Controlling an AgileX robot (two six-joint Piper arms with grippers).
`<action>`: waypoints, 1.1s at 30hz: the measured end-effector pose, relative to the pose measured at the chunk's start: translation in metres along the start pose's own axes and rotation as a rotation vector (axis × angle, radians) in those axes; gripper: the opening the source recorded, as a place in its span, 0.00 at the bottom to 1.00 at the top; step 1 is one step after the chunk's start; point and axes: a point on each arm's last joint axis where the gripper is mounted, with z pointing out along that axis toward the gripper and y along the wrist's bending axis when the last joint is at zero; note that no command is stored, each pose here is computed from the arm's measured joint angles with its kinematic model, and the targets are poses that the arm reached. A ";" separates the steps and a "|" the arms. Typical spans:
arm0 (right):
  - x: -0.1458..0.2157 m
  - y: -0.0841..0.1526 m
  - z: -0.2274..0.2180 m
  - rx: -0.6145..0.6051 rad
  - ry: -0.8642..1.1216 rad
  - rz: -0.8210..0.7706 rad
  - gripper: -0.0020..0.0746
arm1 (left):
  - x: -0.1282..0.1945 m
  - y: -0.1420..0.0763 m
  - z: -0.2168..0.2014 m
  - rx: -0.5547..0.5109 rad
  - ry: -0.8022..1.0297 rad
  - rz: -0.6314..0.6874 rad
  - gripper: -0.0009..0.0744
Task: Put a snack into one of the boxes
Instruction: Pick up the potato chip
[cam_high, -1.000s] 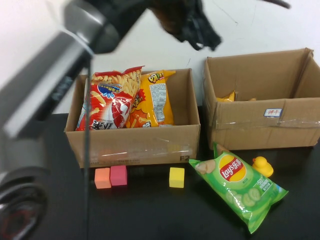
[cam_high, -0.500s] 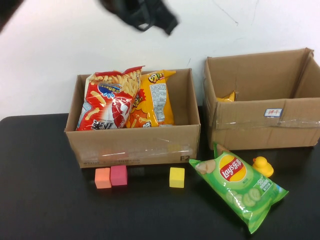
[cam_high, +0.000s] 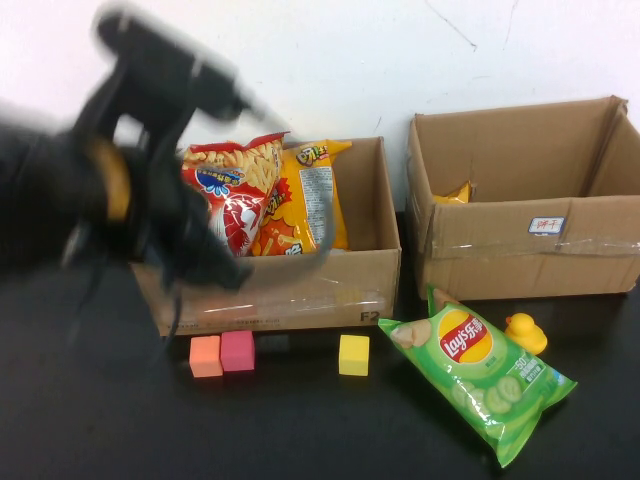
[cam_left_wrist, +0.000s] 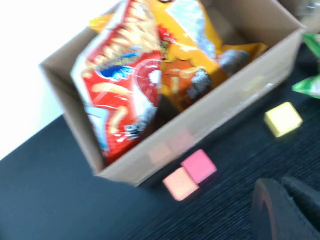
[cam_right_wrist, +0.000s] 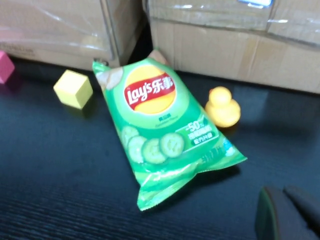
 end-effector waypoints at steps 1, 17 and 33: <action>-0.004 0.000 0.003 -0.003 0.012 -0.005 0.02 | 0.011 -0.002 0.001 0.010 -0.022 0.001 0.01; -0.035 -0.011 0.083 -0.042 0.257 0.036 0.26 | 0.144 -0.004 -0.022 -0.015 -0.171 0.102 0.01; -0.072 -0.018 0.196 -0.127 0.405 0.128 0.63 | 0.195 -0.006 -0.025 -0.059 -0.323 0.154 0.01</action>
